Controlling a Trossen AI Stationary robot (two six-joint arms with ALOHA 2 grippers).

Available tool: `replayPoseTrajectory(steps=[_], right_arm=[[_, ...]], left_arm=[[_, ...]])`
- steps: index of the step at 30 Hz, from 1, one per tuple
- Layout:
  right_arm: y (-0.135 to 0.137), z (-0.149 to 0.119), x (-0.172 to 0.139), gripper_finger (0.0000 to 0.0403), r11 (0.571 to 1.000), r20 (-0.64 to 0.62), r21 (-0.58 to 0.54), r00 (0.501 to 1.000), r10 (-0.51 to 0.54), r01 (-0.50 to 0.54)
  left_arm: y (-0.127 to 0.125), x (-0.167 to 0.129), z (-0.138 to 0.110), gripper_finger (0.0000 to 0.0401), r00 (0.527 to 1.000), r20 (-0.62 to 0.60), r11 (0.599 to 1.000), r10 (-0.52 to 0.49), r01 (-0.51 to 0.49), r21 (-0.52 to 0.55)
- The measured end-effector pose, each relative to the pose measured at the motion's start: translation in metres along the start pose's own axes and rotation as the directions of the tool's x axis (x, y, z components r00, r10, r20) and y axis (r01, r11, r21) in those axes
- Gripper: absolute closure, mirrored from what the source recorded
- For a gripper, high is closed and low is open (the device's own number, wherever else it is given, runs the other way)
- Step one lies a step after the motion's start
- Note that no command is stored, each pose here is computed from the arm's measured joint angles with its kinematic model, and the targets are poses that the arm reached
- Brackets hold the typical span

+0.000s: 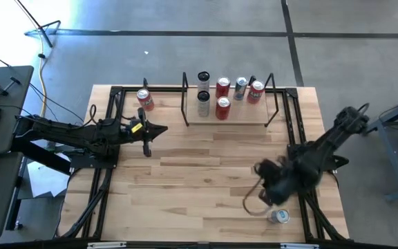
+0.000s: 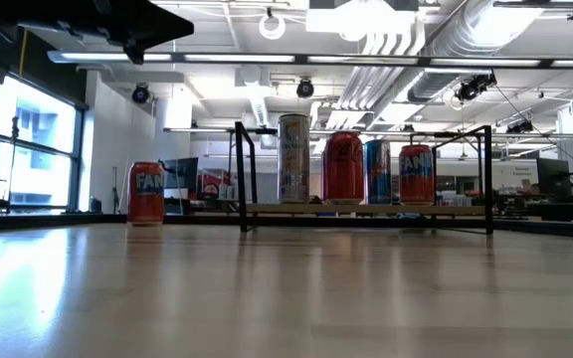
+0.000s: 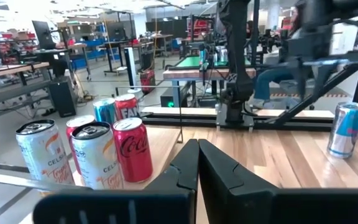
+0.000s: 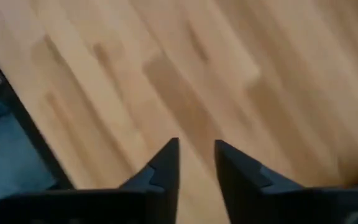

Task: Place canned beverage on shelf
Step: Put the blue soda can aligned with the other blue soda can on the shelf

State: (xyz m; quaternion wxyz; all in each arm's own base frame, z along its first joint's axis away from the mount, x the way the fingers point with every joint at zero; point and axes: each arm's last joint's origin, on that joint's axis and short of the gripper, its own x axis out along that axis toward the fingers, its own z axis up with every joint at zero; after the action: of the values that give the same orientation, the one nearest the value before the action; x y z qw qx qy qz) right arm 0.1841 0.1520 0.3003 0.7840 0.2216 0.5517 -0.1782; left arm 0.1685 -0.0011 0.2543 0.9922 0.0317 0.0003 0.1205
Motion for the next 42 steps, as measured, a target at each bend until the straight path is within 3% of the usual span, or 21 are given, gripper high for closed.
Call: replayPoseTrajectory(steps=[6,10,13,21,42], right_arm=[[0.036,-0.028,-0.012,0.0217,0.96,-0.167,0.221,0.976,-0.138,0.174],[0.058,-0.038,-0.017,0.0146,0.933,-0.21,0.3,0.968,-0.136,0.196],[0.07,-0.048,-0.015,0.0116,0.924,-0.248,0.318,0.959,-0.136,0.213],[0.084,-0.078,0.004,0.0107,0.916,-0.32,0.276,0.927,-0.197,0.29],[0.08,-0.086,0.027,0.0109,0.914,-0.32,0.274,0.924,-0.208,0.3]], left_arm=[[0.0,0.001,-0.002,0.04,1.0,-0.013,1.0,-0.002,0.002,0.004],[-0.003,0.003,-0.004,0.0401,0.999,-0.032,1.0,-0.011,0.011,0.009],[-0.005,0.006,-0.008,0.0401,0.998,-0.054,1.0,-0.02,0.02,0.009],[-0.009,0.011,-0.013,0.04,0.996,-0.083,0.999,-0.029,0.031,0.018],[-0.009,0.013,-0.015,0.0401,0.995,-0.092,0.999,-0.029,0.031,0.02]])
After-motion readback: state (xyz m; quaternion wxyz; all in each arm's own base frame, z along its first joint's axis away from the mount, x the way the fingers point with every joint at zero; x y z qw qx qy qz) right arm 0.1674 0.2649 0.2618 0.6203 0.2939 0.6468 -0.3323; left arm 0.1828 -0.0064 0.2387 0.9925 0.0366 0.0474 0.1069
